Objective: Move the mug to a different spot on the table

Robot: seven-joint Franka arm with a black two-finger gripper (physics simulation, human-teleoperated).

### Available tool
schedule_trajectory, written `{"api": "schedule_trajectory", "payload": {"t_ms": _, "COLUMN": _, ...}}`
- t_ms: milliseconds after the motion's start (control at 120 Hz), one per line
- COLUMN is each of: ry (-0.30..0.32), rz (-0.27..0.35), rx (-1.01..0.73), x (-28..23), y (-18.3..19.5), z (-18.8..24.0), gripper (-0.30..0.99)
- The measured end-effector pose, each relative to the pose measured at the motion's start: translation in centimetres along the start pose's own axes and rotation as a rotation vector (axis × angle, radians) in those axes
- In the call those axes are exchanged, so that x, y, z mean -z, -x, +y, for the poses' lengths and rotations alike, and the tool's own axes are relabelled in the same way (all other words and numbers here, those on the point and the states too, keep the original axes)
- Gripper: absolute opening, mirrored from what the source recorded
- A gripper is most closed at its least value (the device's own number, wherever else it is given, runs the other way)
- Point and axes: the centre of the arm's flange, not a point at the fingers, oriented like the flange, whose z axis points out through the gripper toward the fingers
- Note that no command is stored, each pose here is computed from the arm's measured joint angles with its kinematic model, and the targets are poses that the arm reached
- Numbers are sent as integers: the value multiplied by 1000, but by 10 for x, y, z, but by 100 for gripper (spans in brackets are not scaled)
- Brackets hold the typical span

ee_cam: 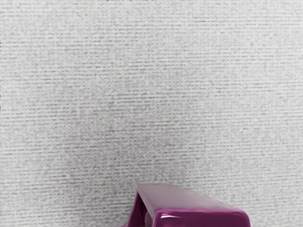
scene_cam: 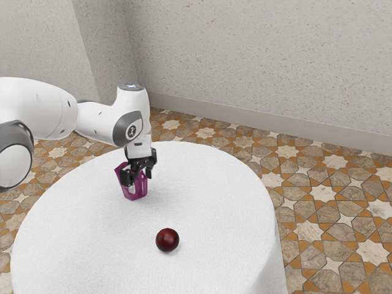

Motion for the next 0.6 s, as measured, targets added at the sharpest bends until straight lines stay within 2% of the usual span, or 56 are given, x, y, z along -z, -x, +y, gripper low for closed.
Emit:
{"api": "schedule_trajectory", "payload": {"t_ms": 350, "ry": -29, "rz": 22, "rx": -42, "x": 2, "y": -3, "z": -2, "gripper": 33}}
{"api": "schedule_trajectory", "payload": {"t_ms": 442, "ry": -38, "rz": 31, "rx": -45, "x": 3, "y": -4, "z": -3, "gripper": 27}}
{"api": "schedule_trajectory", "payload": {"t_ms": 542, "ry": -49, "rz": 49, "rx": -42, "x": 6, "y": -5, "z": -3, "gripper": 29}}
{"api": "schedule_trajectory", "payload": {"t_ms": 600, "ry": -54, "rz": 56, "rx": -42, "x": 9, "y": -5, "z": -4, "gripper": 22}}
